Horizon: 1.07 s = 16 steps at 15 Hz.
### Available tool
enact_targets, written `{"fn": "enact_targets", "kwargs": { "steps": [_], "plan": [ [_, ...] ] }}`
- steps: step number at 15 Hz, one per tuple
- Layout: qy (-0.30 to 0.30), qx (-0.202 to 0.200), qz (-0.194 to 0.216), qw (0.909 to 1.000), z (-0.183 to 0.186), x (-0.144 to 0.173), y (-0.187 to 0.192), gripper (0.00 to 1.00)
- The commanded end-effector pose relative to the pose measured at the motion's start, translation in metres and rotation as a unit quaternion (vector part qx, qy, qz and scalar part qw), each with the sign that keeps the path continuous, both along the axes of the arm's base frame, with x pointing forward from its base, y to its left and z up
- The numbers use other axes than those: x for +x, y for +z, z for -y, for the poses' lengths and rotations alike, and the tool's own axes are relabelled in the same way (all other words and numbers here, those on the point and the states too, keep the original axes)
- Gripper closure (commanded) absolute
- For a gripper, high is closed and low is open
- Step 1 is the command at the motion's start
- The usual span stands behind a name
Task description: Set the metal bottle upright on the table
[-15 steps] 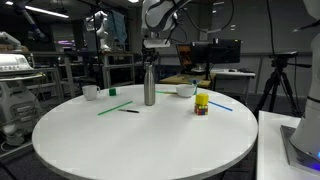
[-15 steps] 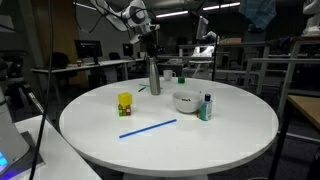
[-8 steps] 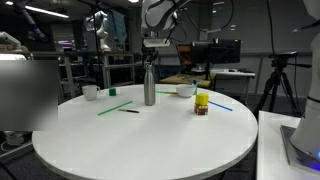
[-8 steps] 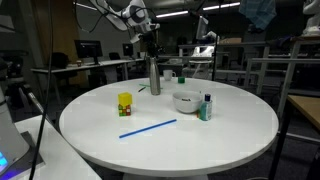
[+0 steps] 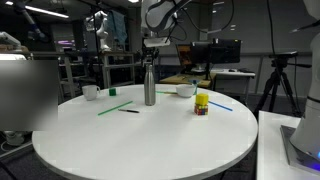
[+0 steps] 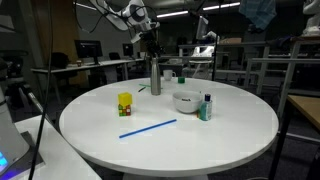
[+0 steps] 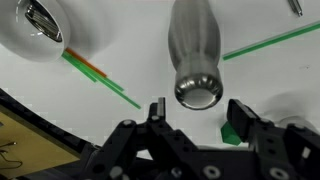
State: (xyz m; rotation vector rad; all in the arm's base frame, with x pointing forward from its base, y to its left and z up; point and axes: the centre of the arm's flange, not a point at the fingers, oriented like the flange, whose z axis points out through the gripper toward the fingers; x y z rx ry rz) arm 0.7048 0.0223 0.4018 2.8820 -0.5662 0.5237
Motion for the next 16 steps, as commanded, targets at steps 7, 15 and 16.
{"fn": "enact_targets", "kwargs": {
  "steps": [7,15,16],
  "plan": [
    [0.015,-0.035,0.021,0.9991,-0.014,-0.014,0.079,0.0],
    [0.023,0.063,-0.028,0.9973,-0.037,-0.064,0.175,0.0],
    [0.025,0.078,-0.041,0.9958,-0.04,-0.071,0.18,0.0]
  ]
}}
